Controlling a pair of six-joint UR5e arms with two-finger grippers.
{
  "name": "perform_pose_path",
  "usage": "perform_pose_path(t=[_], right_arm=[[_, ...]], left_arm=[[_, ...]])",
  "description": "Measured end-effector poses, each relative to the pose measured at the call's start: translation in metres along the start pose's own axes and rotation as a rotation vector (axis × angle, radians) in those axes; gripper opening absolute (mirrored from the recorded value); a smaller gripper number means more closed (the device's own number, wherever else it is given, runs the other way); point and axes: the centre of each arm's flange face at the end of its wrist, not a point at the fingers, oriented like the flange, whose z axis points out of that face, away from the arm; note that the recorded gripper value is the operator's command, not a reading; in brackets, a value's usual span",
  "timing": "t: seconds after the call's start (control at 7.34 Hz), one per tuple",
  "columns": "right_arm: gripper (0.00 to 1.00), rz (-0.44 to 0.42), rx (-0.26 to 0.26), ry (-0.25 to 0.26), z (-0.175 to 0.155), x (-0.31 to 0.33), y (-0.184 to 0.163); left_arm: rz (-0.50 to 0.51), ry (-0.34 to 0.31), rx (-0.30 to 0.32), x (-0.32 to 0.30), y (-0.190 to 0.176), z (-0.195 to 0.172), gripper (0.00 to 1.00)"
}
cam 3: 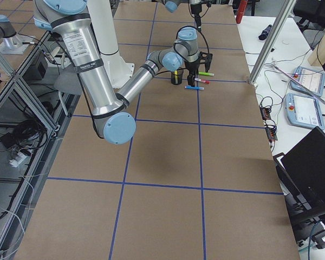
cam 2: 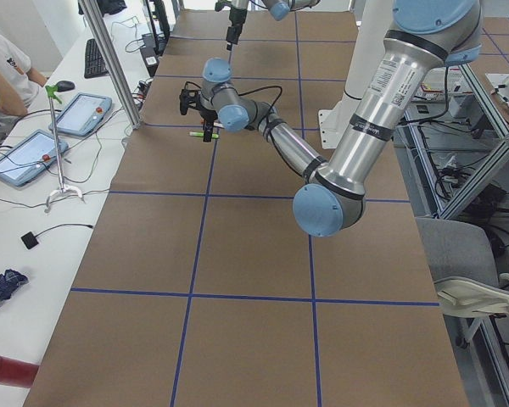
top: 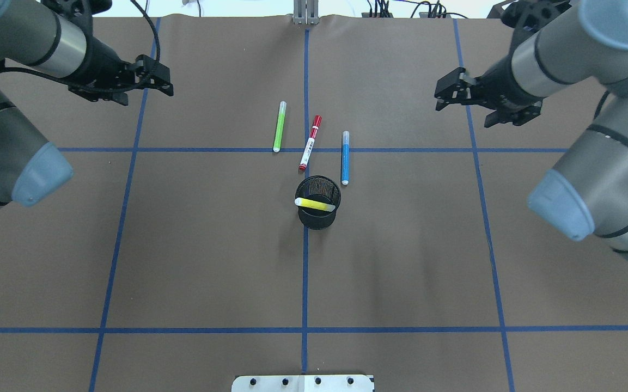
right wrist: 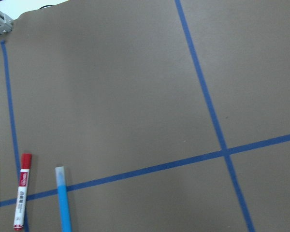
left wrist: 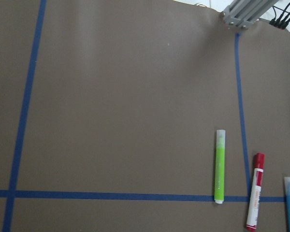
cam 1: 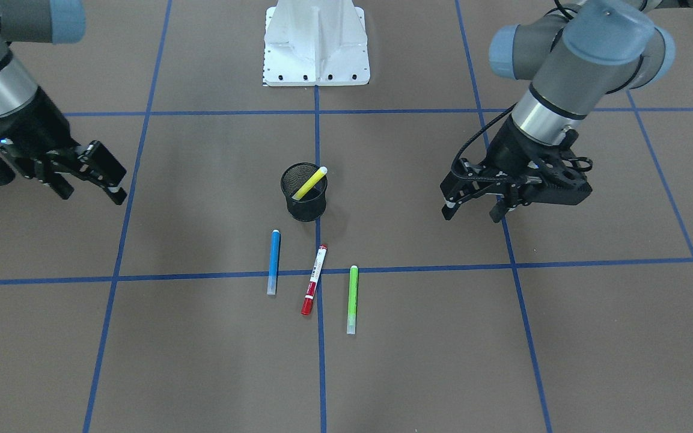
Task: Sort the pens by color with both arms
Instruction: 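Withdraw the left gripper while the right gripper moves toward the cup, then lower the right gripper into the cup and grasp the yellow highlighter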
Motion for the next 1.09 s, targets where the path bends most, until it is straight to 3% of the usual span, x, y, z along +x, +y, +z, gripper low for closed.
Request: perform_pose_path(t=[0.14,0.54,0.82,1.09], right_arm=[[0.99,-0.003,0.005,0.02,0.01,-0.04,0.03],[0.92,-0.086,0.014,0.185,0.047,-0.176,0.114],[0.88,-0.138,-0.007,0.262,0.084,-0.238,0.14],[0.81,-0.243,-0.049,0.311,0.113,-0.254,0.162]], left_arm=[[0.029,-0.023,-0.008,-0.029,0.001,-0.004,0.99],[0.068,-0.055,-0.013,-0.068,0.002,-0.009,0.99],[0.117,-0.067,-0.027,-0.106,-0.001,-0.024,0.99],[0.131,-0.045,-0.043,-0.138,-0.01,-0.049,0.99]])
